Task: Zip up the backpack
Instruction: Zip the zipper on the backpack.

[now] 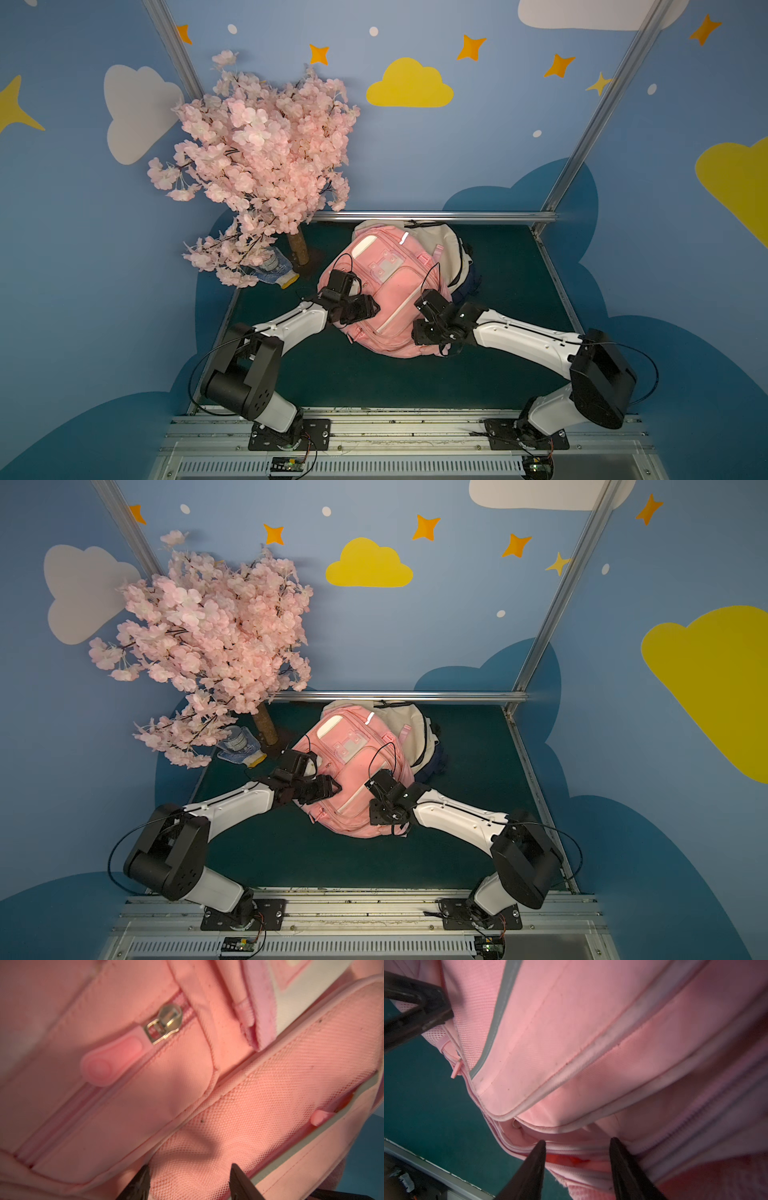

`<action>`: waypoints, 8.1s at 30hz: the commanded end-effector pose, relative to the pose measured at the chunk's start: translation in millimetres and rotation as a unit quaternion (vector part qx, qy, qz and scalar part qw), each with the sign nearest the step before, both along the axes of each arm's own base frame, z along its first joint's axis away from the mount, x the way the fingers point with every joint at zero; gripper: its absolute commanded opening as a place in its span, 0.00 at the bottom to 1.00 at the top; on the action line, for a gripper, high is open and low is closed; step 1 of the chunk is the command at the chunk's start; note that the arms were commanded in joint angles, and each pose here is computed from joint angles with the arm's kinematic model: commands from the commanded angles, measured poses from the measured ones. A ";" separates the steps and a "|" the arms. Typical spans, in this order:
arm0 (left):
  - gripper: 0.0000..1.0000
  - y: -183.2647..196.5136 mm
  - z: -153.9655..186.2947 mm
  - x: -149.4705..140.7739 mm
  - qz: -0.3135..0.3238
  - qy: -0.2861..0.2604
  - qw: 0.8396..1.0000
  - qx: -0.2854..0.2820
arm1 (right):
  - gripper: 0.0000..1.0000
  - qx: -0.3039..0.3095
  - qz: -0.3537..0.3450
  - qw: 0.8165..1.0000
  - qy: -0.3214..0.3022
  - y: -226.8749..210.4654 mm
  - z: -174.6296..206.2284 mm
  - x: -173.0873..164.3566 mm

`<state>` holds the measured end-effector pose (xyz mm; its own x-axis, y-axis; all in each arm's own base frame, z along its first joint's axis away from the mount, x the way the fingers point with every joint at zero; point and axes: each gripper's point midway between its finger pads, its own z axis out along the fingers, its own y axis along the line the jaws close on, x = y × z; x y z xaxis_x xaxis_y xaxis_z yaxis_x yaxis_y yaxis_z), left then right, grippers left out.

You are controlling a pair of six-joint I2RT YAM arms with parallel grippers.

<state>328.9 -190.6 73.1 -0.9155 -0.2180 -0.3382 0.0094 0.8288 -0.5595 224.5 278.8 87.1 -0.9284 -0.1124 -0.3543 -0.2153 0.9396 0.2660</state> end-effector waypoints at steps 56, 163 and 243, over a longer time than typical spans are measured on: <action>0.03 -93.2 119.8 -9.4 0.020 -0.112 0.991 -0.072 | 0.49 0.207 -0.029 0.971 -0.120 20.4 88.5 -44.5; 0.33 -7.2 32.5 -105.1 0.149 0.023 0.971 -0.183 | 0.00 0.092 0.175 0.964 -0.176 132.4 32.5 -82.6; 0.03 64.1 9.2 -118.0 0.216 0.051 0.968 -0.121 | 0.00 -0.081 0.203 0.974 -0.061 78.2 -43.9 -63.8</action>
<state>199.1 -131.5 76.4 -0.7665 -0.6380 -0.0740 -0.4100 0.5748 -0.7082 167.5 374.8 63.4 -0.7325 -0.4642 -0.4979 -0.5990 0.7870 0.1475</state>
